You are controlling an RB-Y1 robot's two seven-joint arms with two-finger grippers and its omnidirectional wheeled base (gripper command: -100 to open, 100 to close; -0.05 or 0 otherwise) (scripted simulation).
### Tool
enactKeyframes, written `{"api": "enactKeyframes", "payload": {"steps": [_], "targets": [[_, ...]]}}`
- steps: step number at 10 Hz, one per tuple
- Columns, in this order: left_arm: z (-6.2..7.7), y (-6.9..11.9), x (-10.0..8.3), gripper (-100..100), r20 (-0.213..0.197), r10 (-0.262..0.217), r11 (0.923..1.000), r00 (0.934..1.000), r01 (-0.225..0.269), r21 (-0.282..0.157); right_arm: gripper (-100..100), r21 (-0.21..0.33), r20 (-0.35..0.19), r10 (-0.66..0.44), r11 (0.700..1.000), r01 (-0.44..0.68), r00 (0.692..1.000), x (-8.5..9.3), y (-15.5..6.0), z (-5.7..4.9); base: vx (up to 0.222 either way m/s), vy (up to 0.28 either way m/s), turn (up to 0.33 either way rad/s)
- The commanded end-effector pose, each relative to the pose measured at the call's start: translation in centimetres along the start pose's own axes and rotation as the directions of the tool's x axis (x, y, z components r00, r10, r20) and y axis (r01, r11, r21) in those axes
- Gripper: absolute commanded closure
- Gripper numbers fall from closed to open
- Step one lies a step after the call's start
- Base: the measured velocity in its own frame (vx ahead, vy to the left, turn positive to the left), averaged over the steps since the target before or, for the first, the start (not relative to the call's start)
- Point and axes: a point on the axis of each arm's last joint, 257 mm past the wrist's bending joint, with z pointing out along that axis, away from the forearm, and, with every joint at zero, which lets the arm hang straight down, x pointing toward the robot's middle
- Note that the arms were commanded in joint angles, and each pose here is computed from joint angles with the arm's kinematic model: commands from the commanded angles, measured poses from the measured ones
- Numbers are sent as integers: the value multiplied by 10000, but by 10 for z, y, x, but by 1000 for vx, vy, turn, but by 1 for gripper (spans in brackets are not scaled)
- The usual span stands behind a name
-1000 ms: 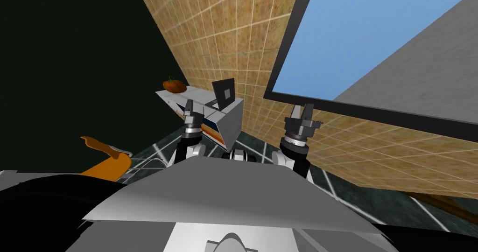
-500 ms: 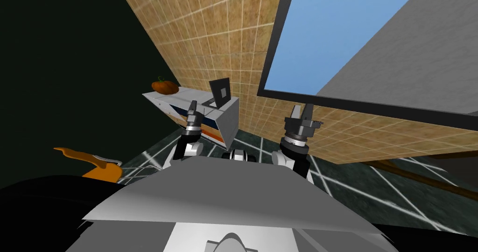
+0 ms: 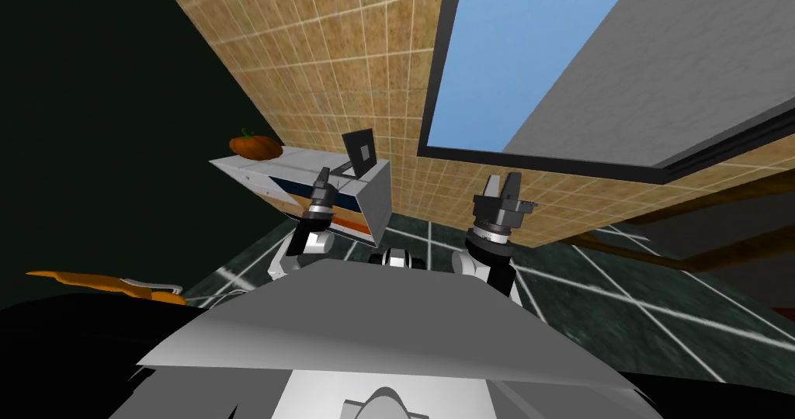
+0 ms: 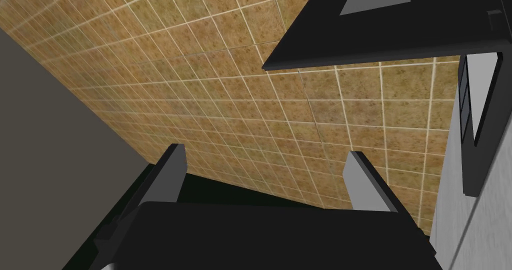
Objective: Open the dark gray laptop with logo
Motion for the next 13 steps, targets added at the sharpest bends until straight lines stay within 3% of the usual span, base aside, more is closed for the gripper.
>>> {"api": "enactKeyframes", "payload": {"steps": [1,5,9,13], "targets": [[10,20,-15,-100,-65,455,9977,9989,-457,-500,0,-1,-1,1,10000,-1,10000,0,0,0,-129,38,-275],[25,37,-41,-100,-155,1157,9880,9932,-1167,-1011,0,0,0,0,10000,0,10000,0,0,0,-97,32,-217],[36,36,-55,-100,-340,1632,9801,9860,-1660,-1093,0,2,0,-2,10000,2,10000,0,0,0,-15,36,-134],[56,26,-74,-100,-556,2217,9671,9735,-2268,-1150,0,3,-1,-4,10000,4,10000,0,0,0,66,98,-186]]}}
